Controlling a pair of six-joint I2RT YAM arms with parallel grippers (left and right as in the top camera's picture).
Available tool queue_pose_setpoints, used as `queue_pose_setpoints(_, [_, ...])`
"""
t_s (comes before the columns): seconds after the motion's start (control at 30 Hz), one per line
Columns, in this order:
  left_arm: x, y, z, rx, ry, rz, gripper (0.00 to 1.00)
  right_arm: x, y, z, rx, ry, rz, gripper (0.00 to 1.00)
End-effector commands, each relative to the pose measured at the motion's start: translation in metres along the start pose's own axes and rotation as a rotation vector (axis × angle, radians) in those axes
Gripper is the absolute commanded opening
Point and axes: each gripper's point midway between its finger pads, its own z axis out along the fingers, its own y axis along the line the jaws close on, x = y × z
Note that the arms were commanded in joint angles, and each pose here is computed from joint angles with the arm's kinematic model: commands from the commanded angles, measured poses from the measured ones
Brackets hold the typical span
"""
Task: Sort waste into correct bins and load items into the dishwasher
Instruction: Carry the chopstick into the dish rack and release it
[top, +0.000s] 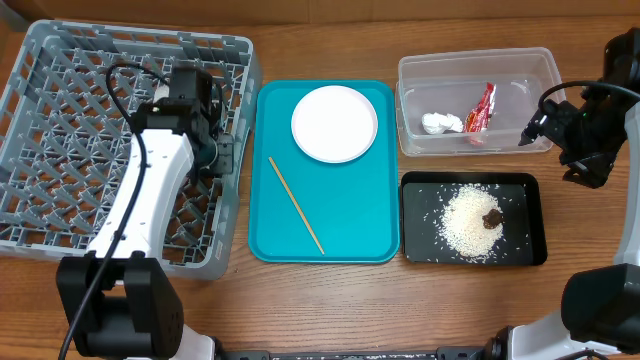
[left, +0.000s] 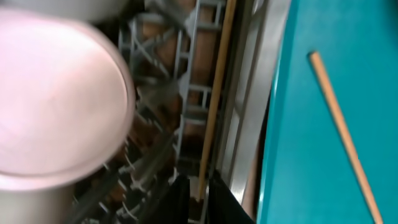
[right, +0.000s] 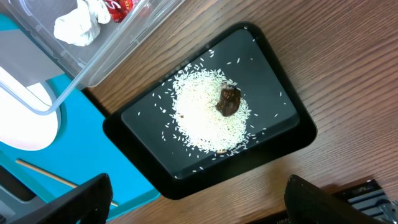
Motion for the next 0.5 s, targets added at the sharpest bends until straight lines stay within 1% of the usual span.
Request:
queue_pose_setpoints(0.0, [0.013, 0.000, 0.006, 0.000, 0.039, -0.088, 0.15, 0.002, 0.002, -0.012, -0.021, -0.037, -0.016, 0.90])
queue_pose_setpoints(0.27, [0.031, -0.004, 0.021, 0.010, 0.091, -0.130, 0.14, 0.005, 0.001, -0.012, -0.016, -0.025, -0.014, 0.90])
queue_pose_setpoints(0.47, [0.029, -0.028, 0.019, 0.152, 0.092, -0.138, 0.12, 0.005, 0.001, -0.012, -0.015, -0.023, -0.013, 0.90])
